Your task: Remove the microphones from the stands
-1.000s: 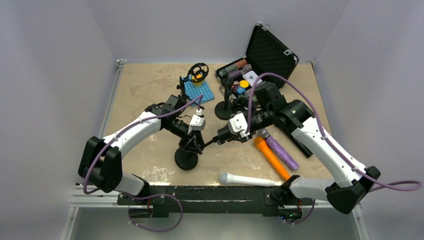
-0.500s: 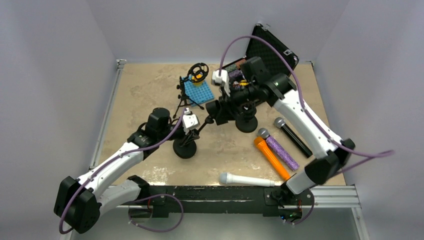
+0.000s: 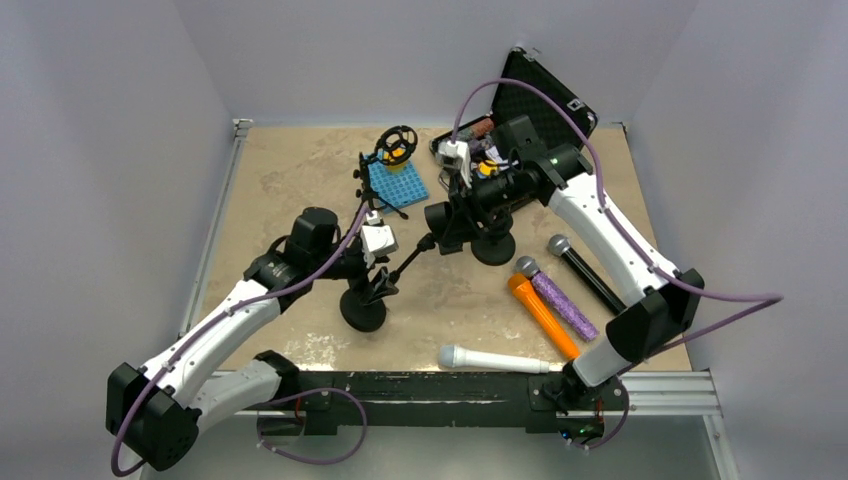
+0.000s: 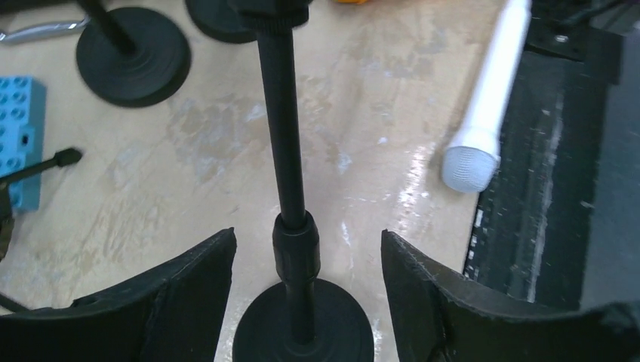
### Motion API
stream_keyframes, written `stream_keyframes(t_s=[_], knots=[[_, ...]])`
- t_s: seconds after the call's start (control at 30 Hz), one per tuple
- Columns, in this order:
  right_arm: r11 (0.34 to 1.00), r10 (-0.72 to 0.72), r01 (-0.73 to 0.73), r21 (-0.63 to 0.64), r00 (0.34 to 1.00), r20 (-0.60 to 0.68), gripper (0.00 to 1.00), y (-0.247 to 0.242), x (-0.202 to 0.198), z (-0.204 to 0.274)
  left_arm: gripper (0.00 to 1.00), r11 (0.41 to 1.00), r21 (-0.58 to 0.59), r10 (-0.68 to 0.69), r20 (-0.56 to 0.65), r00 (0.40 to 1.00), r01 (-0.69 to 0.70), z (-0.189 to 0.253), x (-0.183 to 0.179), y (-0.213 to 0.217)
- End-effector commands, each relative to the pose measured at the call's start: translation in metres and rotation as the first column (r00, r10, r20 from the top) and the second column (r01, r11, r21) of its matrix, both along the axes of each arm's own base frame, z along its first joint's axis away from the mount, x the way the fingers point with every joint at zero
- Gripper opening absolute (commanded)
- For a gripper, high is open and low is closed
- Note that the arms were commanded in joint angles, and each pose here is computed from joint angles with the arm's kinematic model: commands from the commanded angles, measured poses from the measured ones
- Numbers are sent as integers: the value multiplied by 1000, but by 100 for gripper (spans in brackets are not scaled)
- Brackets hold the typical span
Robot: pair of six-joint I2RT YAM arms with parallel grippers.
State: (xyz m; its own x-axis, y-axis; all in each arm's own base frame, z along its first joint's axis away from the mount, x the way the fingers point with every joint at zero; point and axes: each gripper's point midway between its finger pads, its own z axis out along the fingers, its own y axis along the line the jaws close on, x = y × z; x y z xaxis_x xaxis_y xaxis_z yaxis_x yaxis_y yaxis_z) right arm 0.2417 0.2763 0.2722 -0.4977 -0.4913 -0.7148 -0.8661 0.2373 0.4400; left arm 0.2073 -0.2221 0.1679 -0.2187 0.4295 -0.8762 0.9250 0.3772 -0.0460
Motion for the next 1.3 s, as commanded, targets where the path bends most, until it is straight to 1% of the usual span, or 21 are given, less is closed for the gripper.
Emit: stream_keyframes(t_s=[0.0,0.07,0.17,0.3,0.37,0.47,0.6,0.67,0.7,0.73,0.8,0.83,0.87,0.93,0.97,1.0,1.03,1.1,1.13,1.17,1.27], knots=[[952,273,-304,39,897,347,0,-12,-37,10,75,962,-30,-271,-19,962,270,20,-35,-9],[923,342,-386,-7,808,480,0,-16,-43,0,76,933,-51,-358,-32,933,356,22,-41,-15],[875,427,-470,-116,635,644,0,-21,-49,-12,76,879,-56,-477,-41,878,474,20,-46,-21],[861,409,-475,-183,430,805,0,-17,-44,-8,73,809,-71,-588,-103,803,583,12,-53,-22],[861,388,-470,-194,362,848,0,-14,-43,-2,70,783,-76,-621,-130,773,617,10,-56,-21],[862,380,-466,-199,335,862,0,-12,-42,1,64,763,-95,-646,-177,743,640,1,-64,-19],[866,390,-456,-207,356,849,0,-14,-42,-1,46,767,-33,-634,-194,749,641,-21,-59,-13],[878,377,-438,-193,384,843,0,-15,-41,0,36,786,32,-605,-163,779,617,-31,-49,-10],[889,362,-423,-175,416,834,0,-15,-41,2,29,803,60,-581,-142,801,593,-34,-43,-9],[908,333,-394,-142,474,815,0,-14,-40,5,21,824,81,-554,-102,827,561,-33,-36,-10],[972,186,-235,-31,677,712,0,-10,-29,17,0,876,93,-473,-33,881,474,-29,-21,-14],[987,108,-157,19,757,645,0,-9,-23,33,0,915,79,-398,1,917,396,-24,-11,-16],[995,42,-81,50,848,528,0,-9,-21,37,0,954,58,-298,43,954,295,-14,1,-17],[993,-112,102,57,966,235,0,-10,-17,42,0,1000,11,-7,107,994,6,-3,37,-9],[975,-223,222,21,974,30,0,-12,-15,37,0,987,-16,158,121,980,-157,1,55,1],[947,-320,317,-47,923,-212,0,-15,-19,30,0,954,-31,299,105,948,-298,0,67,13],[944,-324,325,-57,878,-351,0,-10,-26,31,0,919,-40,394,77,916,-392,0,75,21],[964,-252,266,-9,901,-354,0,-5,-34,31,0,897,-26,442,12,897,-442,-10,73,24],[963,-258,269,-18,899,-354,0,-6,-32,28,0,908,-28,418,-8,908,-418,-14,68,21],[963,-258,267,-26,896,-361,0,-5,-31,25,4,923,-38,381,-28,924,-382,-17,62,15],[967,-240,254,-4,909,-342,0,-1,-25,24,40,971,-78,221,-75,972,-227,-17,38,-3]])
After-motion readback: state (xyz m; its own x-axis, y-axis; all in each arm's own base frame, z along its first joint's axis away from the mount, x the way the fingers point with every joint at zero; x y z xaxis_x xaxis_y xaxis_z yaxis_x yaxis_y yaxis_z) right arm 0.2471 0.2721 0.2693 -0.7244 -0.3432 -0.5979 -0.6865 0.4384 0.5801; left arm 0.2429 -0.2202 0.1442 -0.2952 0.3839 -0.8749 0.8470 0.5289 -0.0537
